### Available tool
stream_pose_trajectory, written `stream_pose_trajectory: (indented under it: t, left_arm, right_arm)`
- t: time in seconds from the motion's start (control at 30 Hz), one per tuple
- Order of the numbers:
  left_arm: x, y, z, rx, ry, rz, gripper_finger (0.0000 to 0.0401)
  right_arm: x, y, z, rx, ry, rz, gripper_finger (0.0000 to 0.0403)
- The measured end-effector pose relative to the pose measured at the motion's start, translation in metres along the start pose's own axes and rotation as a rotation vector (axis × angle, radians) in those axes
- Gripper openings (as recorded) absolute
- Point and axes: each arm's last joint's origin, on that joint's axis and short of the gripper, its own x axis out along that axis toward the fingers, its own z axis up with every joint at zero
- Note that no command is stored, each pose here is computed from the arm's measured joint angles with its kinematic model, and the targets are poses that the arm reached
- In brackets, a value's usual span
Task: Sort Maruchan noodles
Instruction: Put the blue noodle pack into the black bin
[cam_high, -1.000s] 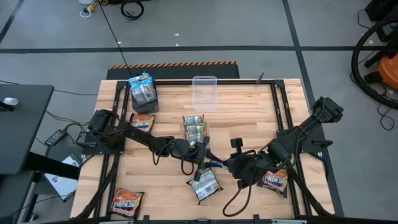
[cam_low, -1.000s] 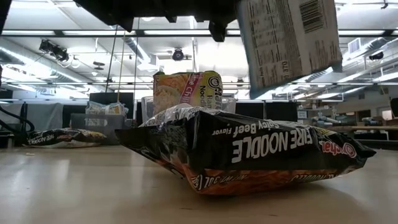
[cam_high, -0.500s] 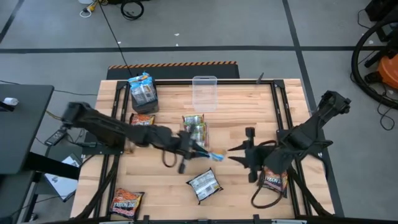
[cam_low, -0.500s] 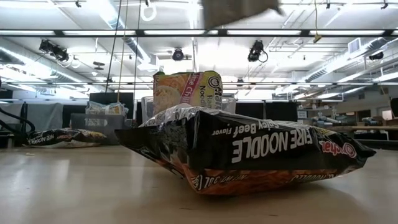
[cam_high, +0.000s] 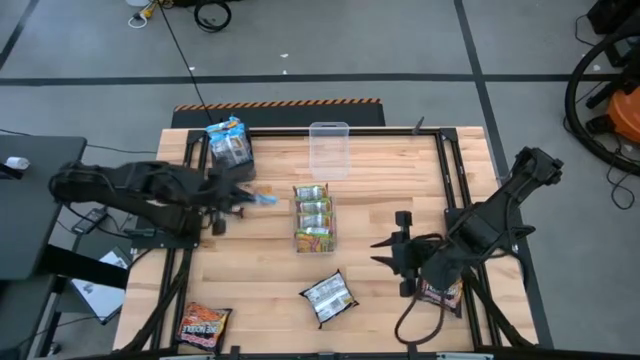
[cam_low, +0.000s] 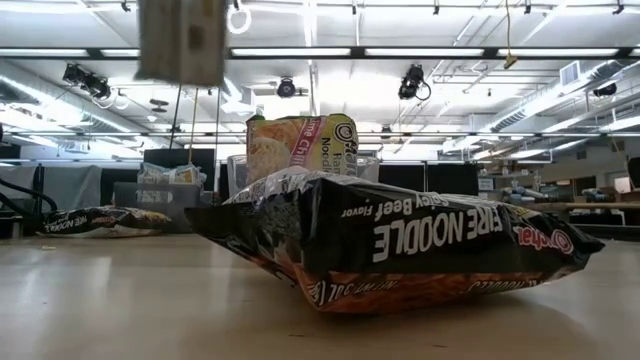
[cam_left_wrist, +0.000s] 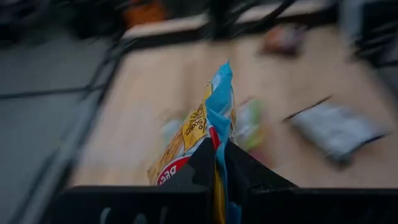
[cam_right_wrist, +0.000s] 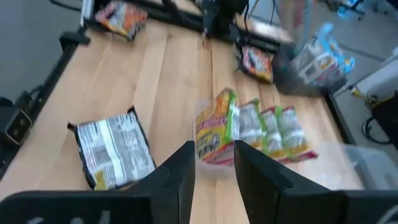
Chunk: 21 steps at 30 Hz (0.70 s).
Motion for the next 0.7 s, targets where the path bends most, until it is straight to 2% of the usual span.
stream_pose_trajectory:
  t: [0.07,0.27,0.37,0.47,0.53,0.7]
  left_arm:
    - [-0.011,0.006,-0.014,0.005,0.026,0.062,0.0017]
    - [-0.035,0.021,-0.059,-0.058,-0.024,0.160,0.0017]
    - [-0.040,0.027,-0.081,-0.090,-0.032,0.243,0.0017]
    - [-0.040,0.032,-0.093,-0.136,-0.034,0.316,0.0016]
    - [-0.037,0.035,-0.097,-0.158,-0.018,0.327,0.0016]
    - [-0.017,0.044,-0.102,-0.176,-0.008,0.274,0.0016]
  right_arm:
    - [0.006,0.003,-0.006,0.013,0.021,-0.006,0.0117]
    - [0.017,0.009,-0.022,0.063,0.017,-0.017,0.0117]
    - [0.024,0.011,-0.025,0.085,-0.011,-0.018,0.0117]
    - [0.030,0.011,-0.028,0.080,-0.024,-0.025,0.0117]
    - [0.035,0.008,-0.029,0.084,-0.031,-0.035,0.0117]
    - [0.045,0.004,-0.032,0.079,-0.063,-0.048,0.0117]
